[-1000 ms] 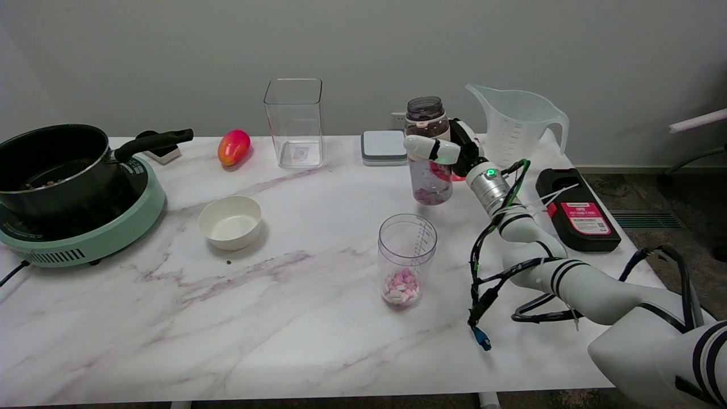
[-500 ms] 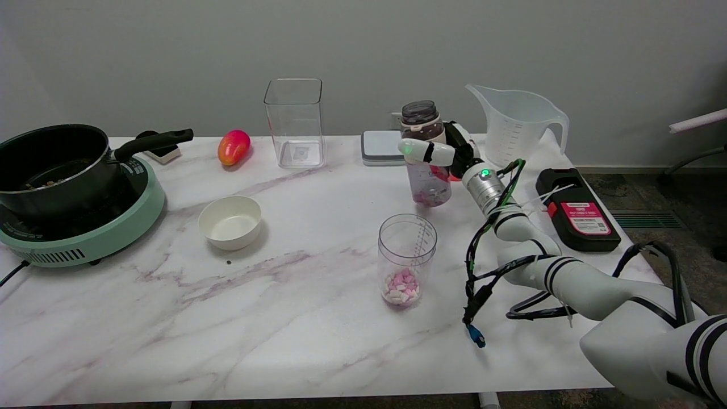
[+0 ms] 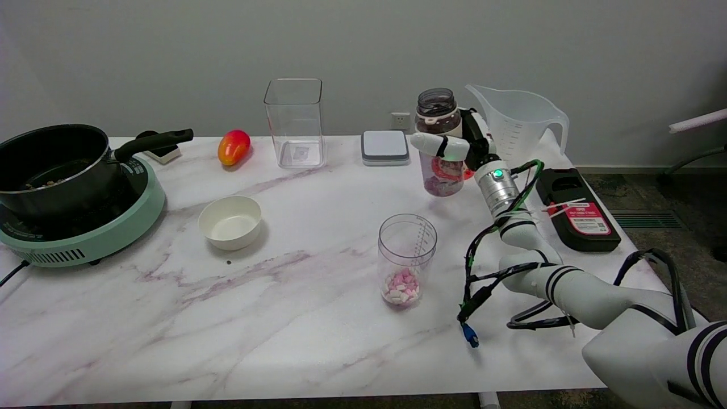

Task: Place the bottle onto the table.

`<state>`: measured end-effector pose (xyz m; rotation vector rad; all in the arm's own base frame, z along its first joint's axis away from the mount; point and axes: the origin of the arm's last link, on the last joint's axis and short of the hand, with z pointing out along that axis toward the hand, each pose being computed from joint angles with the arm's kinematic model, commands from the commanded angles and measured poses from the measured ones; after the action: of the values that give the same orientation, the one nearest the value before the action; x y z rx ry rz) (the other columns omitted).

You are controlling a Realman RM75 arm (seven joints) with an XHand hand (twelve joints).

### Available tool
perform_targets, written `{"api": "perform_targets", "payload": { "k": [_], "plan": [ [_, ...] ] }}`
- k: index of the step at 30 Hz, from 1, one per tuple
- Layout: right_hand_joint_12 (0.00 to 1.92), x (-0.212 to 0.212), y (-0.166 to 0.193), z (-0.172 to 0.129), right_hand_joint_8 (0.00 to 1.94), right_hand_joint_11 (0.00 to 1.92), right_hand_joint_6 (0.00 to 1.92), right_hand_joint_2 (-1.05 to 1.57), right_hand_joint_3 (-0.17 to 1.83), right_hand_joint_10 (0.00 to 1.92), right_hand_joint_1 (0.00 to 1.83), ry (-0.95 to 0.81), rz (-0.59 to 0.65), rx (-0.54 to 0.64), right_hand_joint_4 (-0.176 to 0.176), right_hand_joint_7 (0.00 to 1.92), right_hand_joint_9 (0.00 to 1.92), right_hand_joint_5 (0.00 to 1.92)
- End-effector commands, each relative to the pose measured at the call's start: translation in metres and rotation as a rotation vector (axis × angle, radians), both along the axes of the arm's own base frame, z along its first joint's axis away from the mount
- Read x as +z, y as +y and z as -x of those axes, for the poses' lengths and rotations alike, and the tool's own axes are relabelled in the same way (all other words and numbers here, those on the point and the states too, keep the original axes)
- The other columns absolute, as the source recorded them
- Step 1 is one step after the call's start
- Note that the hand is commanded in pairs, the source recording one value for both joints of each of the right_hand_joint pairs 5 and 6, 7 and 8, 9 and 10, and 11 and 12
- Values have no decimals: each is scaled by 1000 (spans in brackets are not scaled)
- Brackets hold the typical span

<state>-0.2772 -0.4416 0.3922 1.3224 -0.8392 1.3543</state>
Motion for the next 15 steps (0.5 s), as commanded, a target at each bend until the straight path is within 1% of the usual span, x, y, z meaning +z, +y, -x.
{"api": "perform_targets", "payload": {
  "k": [1, 15],
  "plan": [
    [1338, 9, 23, 14, 1755, 1338, 1852, 1440, 296, 1492, 1189, -112, 43, 54, 0, 1755, 1492, 1852],
    [1302, 15, 31, 34, 1720, 1302, 1819, 1301, 338, 1447, 1252, -157, 47, -7, 0, 1720, 1447, 1819]
  ]
}}
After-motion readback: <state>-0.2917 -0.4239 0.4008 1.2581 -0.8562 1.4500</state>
